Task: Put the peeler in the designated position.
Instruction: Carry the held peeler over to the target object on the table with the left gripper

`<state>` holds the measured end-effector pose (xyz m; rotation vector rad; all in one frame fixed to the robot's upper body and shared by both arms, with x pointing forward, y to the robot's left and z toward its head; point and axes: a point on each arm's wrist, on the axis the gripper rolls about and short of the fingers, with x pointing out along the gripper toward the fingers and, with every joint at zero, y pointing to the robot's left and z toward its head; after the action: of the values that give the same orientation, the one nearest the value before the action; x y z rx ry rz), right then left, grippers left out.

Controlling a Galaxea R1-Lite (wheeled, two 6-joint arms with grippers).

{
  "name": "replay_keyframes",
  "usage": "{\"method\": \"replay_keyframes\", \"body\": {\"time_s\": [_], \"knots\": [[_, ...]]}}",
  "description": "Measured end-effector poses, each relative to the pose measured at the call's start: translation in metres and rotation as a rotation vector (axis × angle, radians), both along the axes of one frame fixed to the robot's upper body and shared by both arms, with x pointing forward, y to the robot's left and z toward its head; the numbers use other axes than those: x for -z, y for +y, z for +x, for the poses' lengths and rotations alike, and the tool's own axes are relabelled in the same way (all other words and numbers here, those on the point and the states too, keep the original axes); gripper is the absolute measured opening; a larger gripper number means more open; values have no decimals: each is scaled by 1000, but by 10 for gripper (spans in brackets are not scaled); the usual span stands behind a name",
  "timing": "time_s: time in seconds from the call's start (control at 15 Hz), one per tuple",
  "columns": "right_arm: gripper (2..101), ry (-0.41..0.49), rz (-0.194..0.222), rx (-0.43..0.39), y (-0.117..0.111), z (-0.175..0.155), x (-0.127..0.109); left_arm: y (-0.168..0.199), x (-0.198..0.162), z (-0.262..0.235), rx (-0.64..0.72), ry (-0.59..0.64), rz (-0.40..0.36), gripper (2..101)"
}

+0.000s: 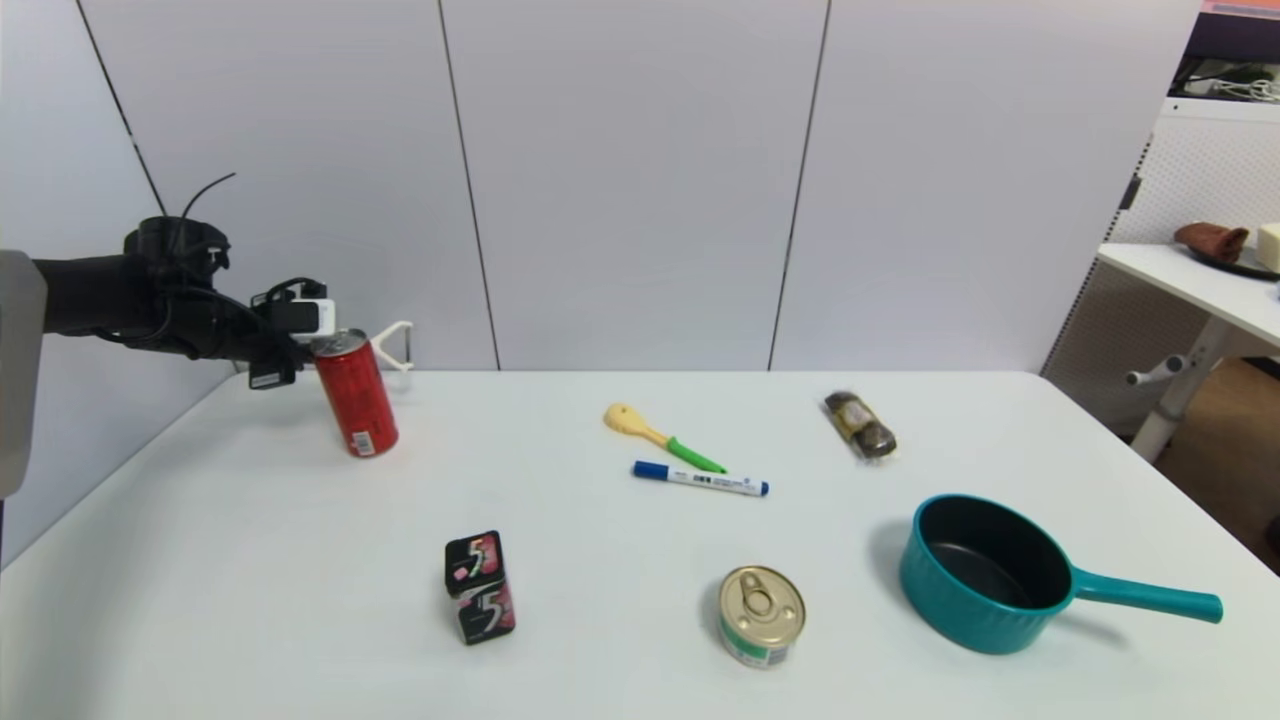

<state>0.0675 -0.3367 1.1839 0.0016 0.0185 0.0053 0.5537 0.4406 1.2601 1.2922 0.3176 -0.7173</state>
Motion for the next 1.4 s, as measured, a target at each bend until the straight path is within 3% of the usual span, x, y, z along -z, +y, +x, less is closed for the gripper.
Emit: {"method": "replay_keyframes", "body": {"time_s": [0.6,1.4], "knots": [[980,0,0,-1,0,0,0,-5,25,9,17,47,-19,182],[980,0,0,-1,0,0,0,-4,-9,-1,-18,-11,-25,182]]}}
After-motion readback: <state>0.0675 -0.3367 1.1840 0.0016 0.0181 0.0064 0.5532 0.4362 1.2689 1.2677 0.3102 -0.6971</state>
